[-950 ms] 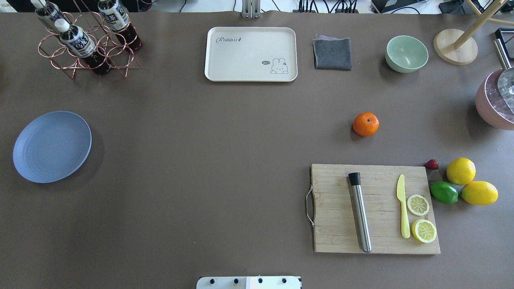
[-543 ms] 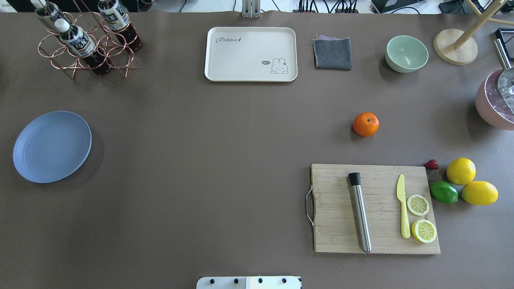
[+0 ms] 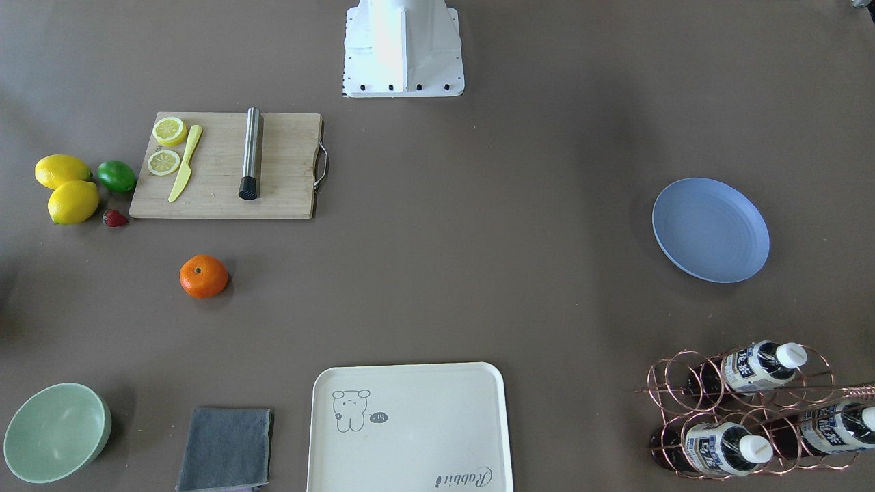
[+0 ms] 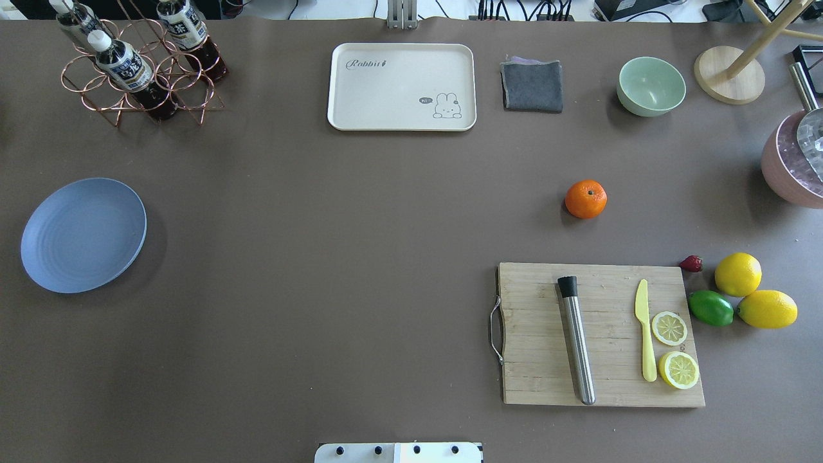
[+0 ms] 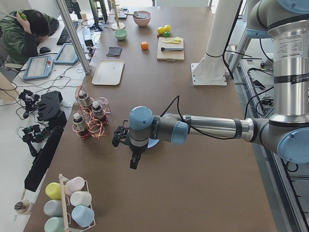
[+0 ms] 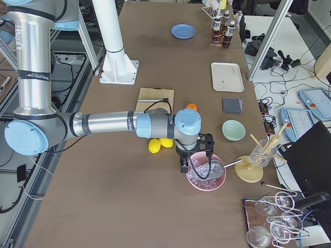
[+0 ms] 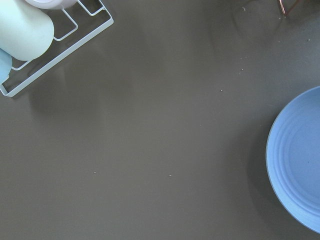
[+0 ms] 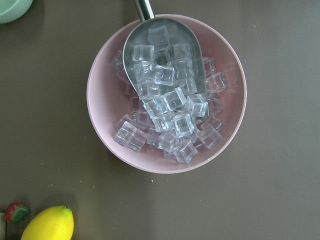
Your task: Pick orange to plate
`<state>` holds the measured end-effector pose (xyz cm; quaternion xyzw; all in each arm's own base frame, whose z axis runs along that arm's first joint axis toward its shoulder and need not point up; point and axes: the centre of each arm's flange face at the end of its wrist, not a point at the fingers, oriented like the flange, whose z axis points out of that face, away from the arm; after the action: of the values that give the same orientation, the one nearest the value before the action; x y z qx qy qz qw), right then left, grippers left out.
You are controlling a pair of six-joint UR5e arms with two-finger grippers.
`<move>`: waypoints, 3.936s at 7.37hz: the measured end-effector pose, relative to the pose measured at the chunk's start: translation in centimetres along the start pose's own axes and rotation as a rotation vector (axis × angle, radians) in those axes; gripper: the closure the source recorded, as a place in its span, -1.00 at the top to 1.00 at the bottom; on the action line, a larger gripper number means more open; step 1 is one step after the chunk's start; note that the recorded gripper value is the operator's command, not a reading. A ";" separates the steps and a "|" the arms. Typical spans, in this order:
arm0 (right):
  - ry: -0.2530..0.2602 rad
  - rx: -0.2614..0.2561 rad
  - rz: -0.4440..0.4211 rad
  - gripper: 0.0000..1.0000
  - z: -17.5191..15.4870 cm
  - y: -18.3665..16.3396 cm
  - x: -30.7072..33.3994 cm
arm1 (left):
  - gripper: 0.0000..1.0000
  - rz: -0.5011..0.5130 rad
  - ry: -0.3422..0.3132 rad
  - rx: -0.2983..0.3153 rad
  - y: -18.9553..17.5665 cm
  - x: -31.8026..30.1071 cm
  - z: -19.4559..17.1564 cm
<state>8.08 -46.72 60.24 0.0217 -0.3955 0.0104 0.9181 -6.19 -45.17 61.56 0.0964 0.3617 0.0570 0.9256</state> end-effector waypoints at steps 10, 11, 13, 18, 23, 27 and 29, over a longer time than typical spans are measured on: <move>0.000 0.003 -0.010 1.00 -0.2 -0.1 -0.5 | 0.96 -0.001 0.000 0.003 0.0 0.1 -0.1; 0.000 0.004 -0.011 1.00 -0.2 -0.1 -0.5 | 0.96 0.000 0.001 0.005 -0.1 0.2 -0.2; 0.000 0.002 -0.009 1.00 -0.1 -0.1 -0.4 | 0.96 0.003 0.001 0.010 -0.3 0.3 -0.4; -0.016 0.003 -0.008 1.00 -0.2 0.0 -0.7 | 0.96 0.026 0.013 0.056 -2.8 2.2 -2.4; -0.050 0.007 -0.007 1.00 -0.3 -0.4 -1.4 | 0.96 0.035 0.029 0.096 -4.9 2.7 -2.0; -0.060 0.028 0.036 1.00 1.2 -4.0 -8.1 | 0.96 0.014 0.153 0.115 -4.6 4.1 5.1; -0.072 0.055 0.062 1.00 2.6 -4.8 -11.3 | 0.96 -0.021 0.204 0.120 -3.7 5.5 9.5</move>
<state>-1.38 -51.67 53.69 0.0352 -0.4283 0.0490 0.9016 4.49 -49.15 63.96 0.1413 0.4577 0.0349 0.8771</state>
